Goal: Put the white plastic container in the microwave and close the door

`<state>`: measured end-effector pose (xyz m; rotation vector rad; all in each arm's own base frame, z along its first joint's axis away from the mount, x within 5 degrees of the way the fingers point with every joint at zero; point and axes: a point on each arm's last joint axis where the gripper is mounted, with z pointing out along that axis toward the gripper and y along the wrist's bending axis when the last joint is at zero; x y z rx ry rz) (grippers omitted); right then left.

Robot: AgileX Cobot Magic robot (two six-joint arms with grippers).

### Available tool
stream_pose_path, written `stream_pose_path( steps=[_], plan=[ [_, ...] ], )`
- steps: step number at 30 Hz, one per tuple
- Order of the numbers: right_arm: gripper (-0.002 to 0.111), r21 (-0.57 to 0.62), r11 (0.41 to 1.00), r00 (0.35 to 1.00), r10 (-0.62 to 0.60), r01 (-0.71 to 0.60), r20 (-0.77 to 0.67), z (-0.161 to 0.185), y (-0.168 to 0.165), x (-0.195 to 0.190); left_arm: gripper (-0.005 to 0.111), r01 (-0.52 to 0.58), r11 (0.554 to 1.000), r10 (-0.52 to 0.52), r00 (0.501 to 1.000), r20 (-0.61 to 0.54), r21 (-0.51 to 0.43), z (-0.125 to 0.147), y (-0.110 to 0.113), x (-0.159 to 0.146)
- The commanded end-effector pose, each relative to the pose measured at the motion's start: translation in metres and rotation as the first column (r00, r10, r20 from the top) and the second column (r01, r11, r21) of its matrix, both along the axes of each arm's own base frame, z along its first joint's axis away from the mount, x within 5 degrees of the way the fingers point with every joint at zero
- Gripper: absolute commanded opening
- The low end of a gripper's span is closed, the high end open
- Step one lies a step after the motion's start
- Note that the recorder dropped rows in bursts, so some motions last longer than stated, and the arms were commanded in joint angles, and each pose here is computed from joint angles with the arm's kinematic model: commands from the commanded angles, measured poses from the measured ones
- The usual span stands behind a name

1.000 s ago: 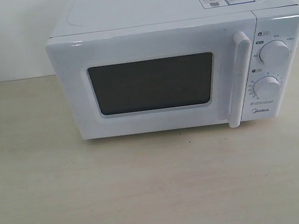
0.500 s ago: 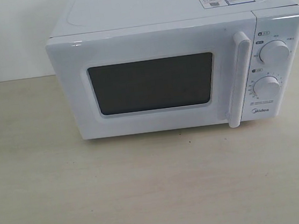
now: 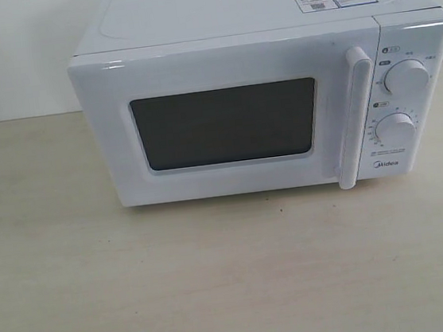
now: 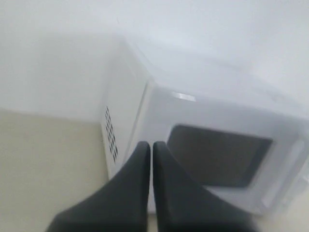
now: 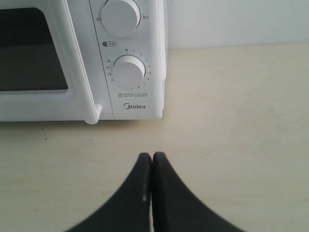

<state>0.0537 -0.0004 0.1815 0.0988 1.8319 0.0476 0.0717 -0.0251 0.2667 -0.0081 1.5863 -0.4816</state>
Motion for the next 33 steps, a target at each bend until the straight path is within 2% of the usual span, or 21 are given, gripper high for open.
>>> stream_pose_path(
  steps=[1,5,7,9,10,11,12,13,14,15,17,19,21,23,25,29,33],
  plan=[
    [0.000,-0.005,1.000,1.000,0.002,-0.002,0.006,0.001,0.000,0.000,0.004,-0.090,0.996,0.090,0.978,0.186,-0.012,0.010,0.009,-0.025],
    [0.000,-0.005,1.000,1.000,0.002,-0.002,0.006,0.001,0.000,0.000,0.004,-0.087,0.996,0.092,0.965,0.246,-0.030,0.013,0.009,-0.035],
    [0.000,-0.005,1.000,1.000,0.002,-0.002,0.006,0.001,0.000,0.000,0.004,-0.061,0.994,0.080,0.970,0.231,-0.090,0.013,0.008,-0.035],
    [0.000,-0.005,1.000,1.000,0.002,-0.002,0.006,0.001,0.000,0.000,0.004,0.003,0.970,0.043,0.982,0.185,-0.242,0.014,0.006,-0.036],
    [0.000,-0.005,1.000,1.000,0.002,-0.002,0.006,0.001,0.000,0.000,0.004,0.063,0.899,-0.014,0.993,0.114,-0.434,0.013,0.003,-0.037],
    [0.000,-0.005,1.000,1.000,0.002,-0.002,0.006,0.001,0.000,0.000,0.004,0.075,0.861,-0.041,0.996,0.077,-0.504,0.011,0.001,-0.037],
    [0.000,-0.005,1.000,1.000,0.002,-0.002,0.006,0.001,0.000,0.000,0.004,0.055,0.856,-0.048,0.999,0.026,-0.514,0.007,0.001,-0.036],
    [0.000,-0.005,1.000,1.000,0.002,-0.002,0.006,0.001,0.000,0.000,0.004,0.029,0.893,-0.024,1.000,0.018,-0.449,0.005,0.002,-0.035],
    [0.000,-0.005,1.000,1.000,0.002,-0.002,0.006,0.001,0.000,0.000,0.004,-0.028,0.964,0.036,0.999,0.024,-0.263,-0.001,0.005,-0.033],
    [0.000,-0.005,1.000,1.000,0.002,-0.002,0.006,0.001,0.000,0.000,0.004,-0.055,0.983,0.060,0.998,0.023,-0.177,-0.006,0.007,-0.031],
    [0.000,-0.005,1.000,1.000,0.002,-0.002,0.006,0.001,0.000,0.000,0.004,-0.111,0.993,0.111,0.994,0.011,0.028,-0.023,0.011,-0.027],
    [0.000,-0.005,1.000,1.000,0.002,-0.002,0.006,0.001,0.000,0.000,0.004,-0.140,0.983,0.142,0.990,-0.003,0.122,-0.039,0.013,-0.022],
    [0.000,-0.005,1.000,1.000,0.002,-0.002,0.006,0.001,0.000,0.000,0.004,-0.170,0.971,0.174,0.985,-0.008,0.168,-0.054,0.016,-0.018],
    [0.000,-0.005,1.000,1.000,0.002,-0.002,0.006,0.001,0.000,0.000,0.004,-0.200,0.971,0.206,0.978,-0.035,0.128,-0.067,0.019,-0.016],
    [0.000,-0.005,1.000,1.000,0.002,-0.002,0.006,0.001,0.000,0.000,0.004,-0.208,0.975,0.212,0.976,-0.049,0.081,-0.067,0.019,-0.016],
    [0.000,-0.005,1.000,1.000,0.002,-0.002,0.006,0.001,0.000,0.000,0.004,-0.186,0.951,0.200,0.979,-0.033,0.247,-0.071,0.019,-0.016],
    [0.000,-0.005,1.000,1.000,0.002,-0.002,0.006,0.001,0.000,0.000,0.004,-0.176,0.946,0.197,0.979,-0.052,0.273,-0.073,0.019,-0.016]
  ],
)
